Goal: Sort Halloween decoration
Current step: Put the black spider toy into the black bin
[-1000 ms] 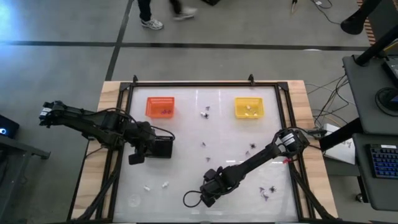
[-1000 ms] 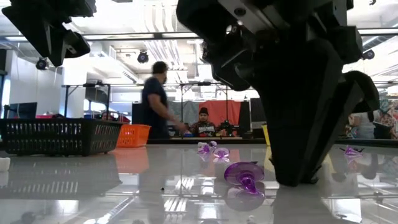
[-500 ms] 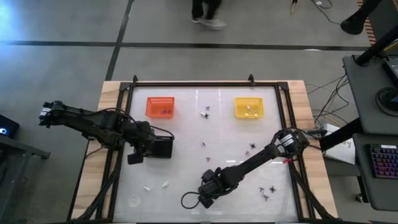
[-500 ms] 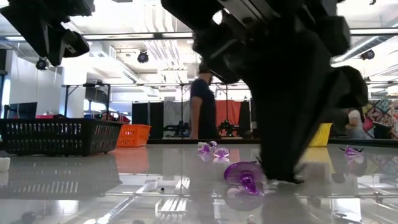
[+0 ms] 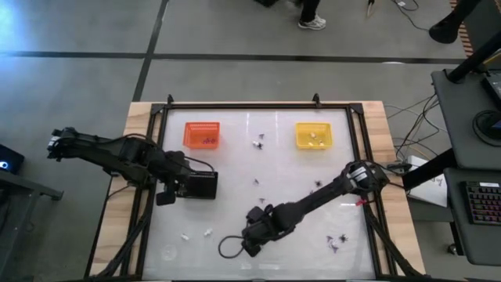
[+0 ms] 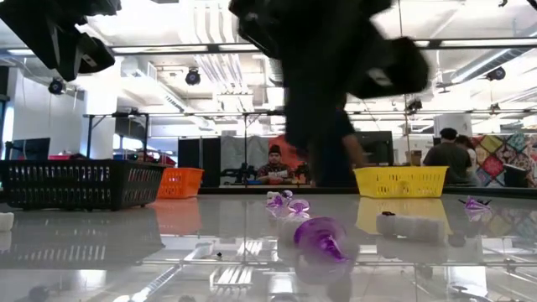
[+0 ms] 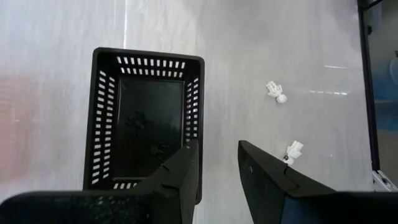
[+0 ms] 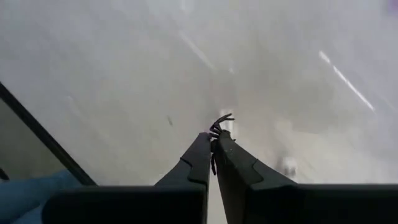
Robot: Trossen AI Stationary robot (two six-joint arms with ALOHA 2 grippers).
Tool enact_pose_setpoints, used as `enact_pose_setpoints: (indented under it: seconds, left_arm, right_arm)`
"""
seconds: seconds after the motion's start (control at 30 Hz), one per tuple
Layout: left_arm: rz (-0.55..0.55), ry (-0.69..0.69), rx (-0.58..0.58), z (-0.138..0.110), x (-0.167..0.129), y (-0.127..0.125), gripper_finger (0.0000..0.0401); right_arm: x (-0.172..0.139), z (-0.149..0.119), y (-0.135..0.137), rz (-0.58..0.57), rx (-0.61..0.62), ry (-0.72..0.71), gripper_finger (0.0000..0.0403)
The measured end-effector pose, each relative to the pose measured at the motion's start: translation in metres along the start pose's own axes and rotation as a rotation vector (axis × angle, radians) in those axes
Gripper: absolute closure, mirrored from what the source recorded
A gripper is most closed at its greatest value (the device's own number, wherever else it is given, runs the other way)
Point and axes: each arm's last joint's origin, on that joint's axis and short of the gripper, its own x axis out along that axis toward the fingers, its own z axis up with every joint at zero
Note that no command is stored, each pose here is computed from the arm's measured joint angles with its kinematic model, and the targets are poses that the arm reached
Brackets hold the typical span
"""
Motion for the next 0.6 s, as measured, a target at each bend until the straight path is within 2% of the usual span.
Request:
enact_pose_setpoints:
  seconds: [0.23, 0.6]
  left_arm:
    - [-0.003, -0.015, 0.002, -0.002, -0.003, 0.0, 0.0305]
    - [0.003, -0.067, 0.008, -0.01, -0.016, 0.001, 0.0305]
  right_arm:
    - [-0.018, 0.049, -0.001, 0.045, -0.029, -0.143, 0.0392]
    - [-0.027, 0.12, -0.007, 0.254, -0.077, -0.354, 0.0392]
